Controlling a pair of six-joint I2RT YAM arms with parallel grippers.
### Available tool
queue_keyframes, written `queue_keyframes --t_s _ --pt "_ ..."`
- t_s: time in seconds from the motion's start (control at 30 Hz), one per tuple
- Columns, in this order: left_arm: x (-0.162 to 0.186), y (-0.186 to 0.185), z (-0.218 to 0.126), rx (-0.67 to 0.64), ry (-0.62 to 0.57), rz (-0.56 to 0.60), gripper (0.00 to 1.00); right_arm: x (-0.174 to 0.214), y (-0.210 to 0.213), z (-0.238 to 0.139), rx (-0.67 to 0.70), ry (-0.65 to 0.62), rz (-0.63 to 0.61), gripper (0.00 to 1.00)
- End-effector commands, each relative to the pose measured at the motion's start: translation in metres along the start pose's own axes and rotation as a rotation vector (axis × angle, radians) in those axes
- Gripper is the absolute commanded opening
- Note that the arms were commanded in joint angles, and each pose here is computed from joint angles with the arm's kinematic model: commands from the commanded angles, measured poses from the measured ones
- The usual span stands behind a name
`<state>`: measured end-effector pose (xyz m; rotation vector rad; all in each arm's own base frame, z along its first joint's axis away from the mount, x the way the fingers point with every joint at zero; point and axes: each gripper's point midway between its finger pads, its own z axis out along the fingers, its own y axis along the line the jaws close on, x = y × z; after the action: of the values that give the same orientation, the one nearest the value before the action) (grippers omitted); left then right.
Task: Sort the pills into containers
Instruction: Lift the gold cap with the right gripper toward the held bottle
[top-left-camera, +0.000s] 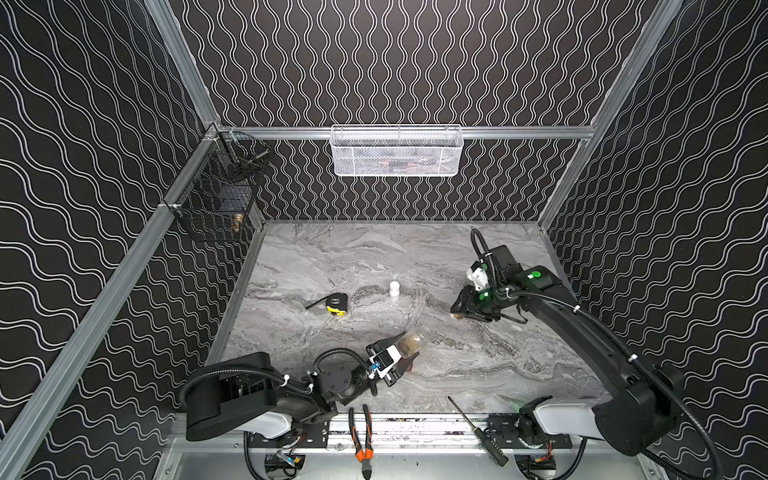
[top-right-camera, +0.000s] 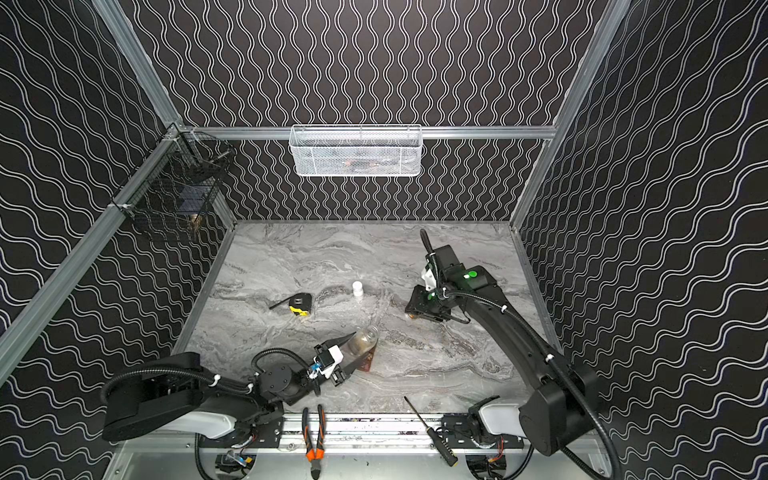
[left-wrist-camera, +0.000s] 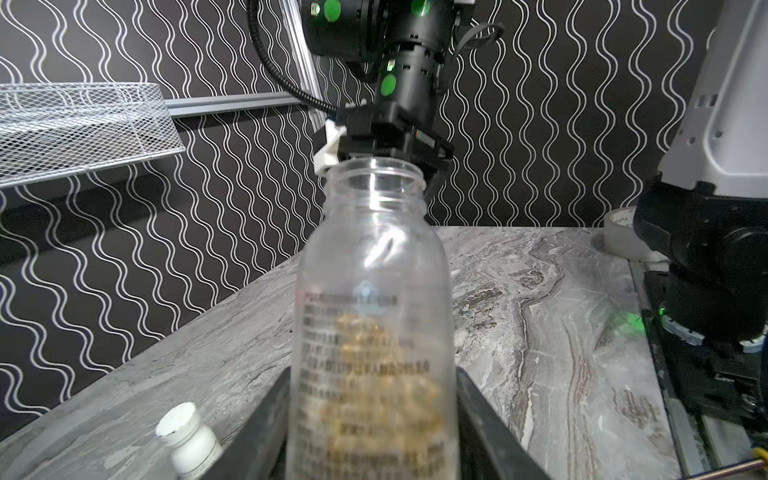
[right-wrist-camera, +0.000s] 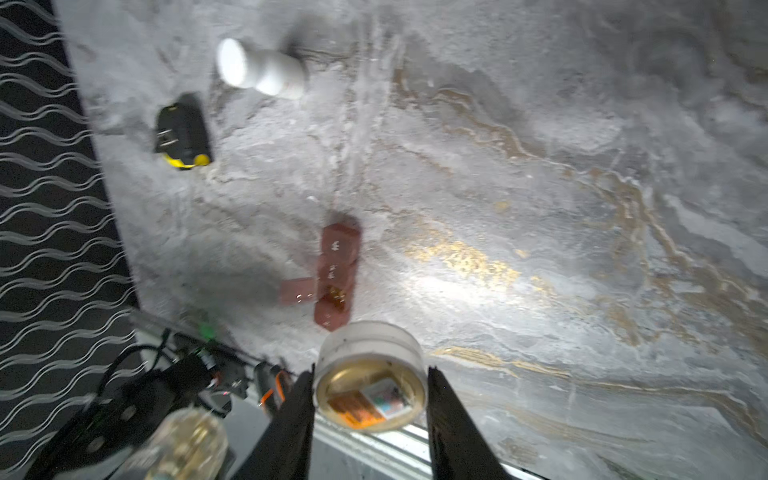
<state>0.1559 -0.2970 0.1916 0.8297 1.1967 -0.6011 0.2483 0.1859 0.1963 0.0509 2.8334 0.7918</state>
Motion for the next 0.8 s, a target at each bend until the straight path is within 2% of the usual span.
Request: queue_keyframes --t_s 0.0,0.27,0.53,0.77 --pt "-0.016 0.011 -0.004 -0.045 -0.061 0.049 0.0 0.014 0.032 -0.021 -0.149 0.058 -0.049 0.35" --pt "-0.011 0.023 -0.002 -0.056 -0.038 0.063 0.0 0.039 0.075 -0.048 -0.296 0.11 -0.164 0.35" --pt "-0.002 0.03 0.011 -0.048 -0.031 0.057 0.0 0.059 0.092 -0.055 -0.295 0.134 -0.263 0.35" --pt "0.0 0.023 0.018 -0.012 -0.031 0.052 0.0 0.055 0.088 -0.042 -0.242 0.152 -0.277 0.35"
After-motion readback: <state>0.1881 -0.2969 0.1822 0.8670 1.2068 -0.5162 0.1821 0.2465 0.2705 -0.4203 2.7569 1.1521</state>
